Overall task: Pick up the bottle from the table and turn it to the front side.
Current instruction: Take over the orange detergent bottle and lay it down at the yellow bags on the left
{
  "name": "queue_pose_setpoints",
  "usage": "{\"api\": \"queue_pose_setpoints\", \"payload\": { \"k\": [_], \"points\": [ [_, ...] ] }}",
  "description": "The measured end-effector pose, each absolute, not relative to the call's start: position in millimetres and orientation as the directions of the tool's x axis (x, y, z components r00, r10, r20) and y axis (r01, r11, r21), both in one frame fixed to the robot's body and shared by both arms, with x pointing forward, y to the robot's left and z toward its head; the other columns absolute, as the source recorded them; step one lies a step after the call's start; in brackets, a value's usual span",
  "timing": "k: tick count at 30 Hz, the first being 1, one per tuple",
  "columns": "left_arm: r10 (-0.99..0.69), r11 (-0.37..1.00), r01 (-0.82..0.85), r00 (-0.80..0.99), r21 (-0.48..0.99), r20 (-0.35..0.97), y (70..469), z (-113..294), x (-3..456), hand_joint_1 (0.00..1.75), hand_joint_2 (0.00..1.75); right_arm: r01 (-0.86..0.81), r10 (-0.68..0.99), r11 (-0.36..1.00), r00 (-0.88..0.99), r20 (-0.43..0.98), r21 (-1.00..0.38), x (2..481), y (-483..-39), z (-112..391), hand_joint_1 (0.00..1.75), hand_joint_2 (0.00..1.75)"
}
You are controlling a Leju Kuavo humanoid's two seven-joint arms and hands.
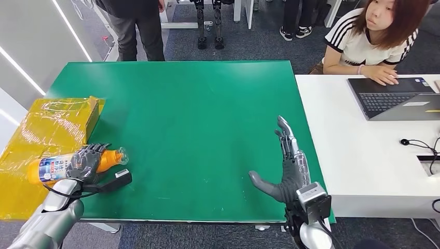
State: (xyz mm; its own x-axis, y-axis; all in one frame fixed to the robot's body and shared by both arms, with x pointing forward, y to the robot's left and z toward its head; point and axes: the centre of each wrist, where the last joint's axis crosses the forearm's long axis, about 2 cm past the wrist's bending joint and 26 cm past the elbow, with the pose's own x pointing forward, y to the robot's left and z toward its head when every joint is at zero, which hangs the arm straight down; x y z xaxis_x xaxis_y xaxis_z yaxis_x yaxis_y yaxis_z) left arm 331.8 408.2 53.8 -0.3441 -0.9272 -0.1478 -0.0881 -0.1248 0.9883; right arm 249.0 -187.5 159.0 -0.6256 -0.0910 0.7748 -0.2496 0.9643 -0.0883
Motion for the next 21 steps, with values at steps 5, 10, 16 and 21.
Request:
{"api": "queue_pose_setpoints", "payload": {
  "k": [5,10,16,21],
  "points": [
    [-0.923,-0.111,-0.112,-0.357,0.987,-0.144,396,53,335,0.0,1.75,-0.253,-0.082,0.963,-0.614,0.785,-0.097,247,-185,159,0.0,1.75],
    [-0.928,-0.058,-0.123,-0.36,0.991,-0.099,377,51,338,0.0,1.75,-0.244,-0.074,0.965,-0.603,0.794,-0.095,243,-185,156,0.0,1.75],
    [-0.928,0.028,-0.131,-0.373,0.991,-0.023,357,49,340,0.0,1.75,-0.236,-0.073,0.968,-0.601,0.796,-0.089,238,-185,155,0.0,1.75],
    [-0.912,0.269,-0.13,-0.353,0.954,0.209,329,48,344,0.0,1.75,-0.216,-0.061,0.972,-0.596,0.801,-0.087,232,-187,154,0.0,1.75]
  ]
}}
